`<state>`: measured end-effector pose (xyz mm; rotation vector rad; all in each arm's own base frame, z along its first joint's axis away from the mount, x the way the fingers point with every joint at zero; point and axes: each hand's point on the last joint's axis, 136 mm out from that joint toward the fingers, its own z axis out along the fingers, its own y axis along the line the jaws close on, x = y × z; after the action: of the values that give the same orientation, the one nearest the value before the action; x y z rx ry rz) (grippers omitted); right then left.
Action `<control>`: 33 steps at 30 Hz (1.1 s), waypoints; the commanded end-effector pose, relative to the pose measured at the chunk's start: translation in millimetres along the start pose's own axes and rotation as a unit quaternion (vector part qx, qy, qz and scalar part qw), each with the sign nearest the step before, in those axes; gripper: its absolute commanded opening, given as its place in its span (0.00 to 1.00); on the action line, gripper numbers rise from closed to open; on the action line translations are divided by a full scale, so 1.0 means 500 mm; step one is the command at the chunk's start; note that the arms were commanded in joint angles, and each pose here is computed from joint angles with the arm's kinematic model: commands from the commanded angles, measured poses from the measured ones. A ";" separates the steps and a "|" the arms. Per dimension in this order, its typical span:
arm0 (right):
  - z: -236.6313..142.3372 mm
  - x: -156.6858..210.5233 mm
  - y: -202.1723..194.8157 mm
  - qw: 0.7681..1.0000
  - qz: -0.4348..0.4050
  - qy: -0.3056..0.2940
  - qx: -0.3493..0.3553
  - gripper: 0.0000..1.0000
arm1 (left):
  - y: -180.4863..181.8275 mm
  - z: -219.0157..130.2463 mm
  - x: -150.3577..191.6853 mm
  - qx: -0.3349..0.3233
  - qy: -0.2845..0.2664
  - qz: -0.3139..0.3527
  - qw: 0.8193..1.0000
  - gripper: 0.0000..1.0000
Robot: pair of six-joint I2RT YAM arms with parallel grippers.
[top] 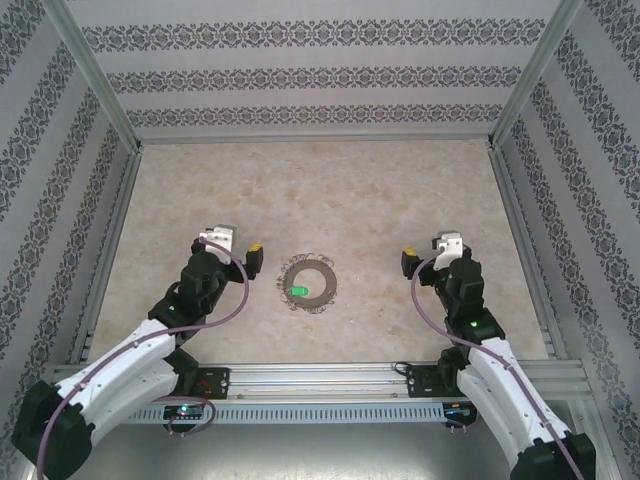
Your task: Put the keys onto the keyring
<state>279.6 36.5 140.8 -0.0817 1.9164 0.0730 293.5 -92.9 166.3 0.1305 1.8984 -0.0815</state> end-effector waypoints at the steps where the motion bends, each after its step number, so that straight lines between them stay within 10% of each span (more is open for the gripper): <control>1: 0.015 -0.025 -0.010 0.999 -0.008 -0.043 0.008 0.98 | 0.069 0.004 -0.028 -0.078 -0.046 -0.004 0.996 1.00; 12: 0.116 -0.018 -0.019 0.998 -0.041 -0.032 0.020 0.98 | 0.196 0.016 -0.018 -0.189 -0.040 -0.033 0.981 1.00; 33: 0.242 -0.012 -0.098 0.998 0.026 -0.006 0.055 0.98 | 0.249 0.167 0.090 -0.139 -0.046 -0.034 0.989 1.00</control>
<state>396.1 2.1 96.5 0.0072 1.9508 0.0028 357.9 23.8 59.7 -0.1302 1.9237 0.1705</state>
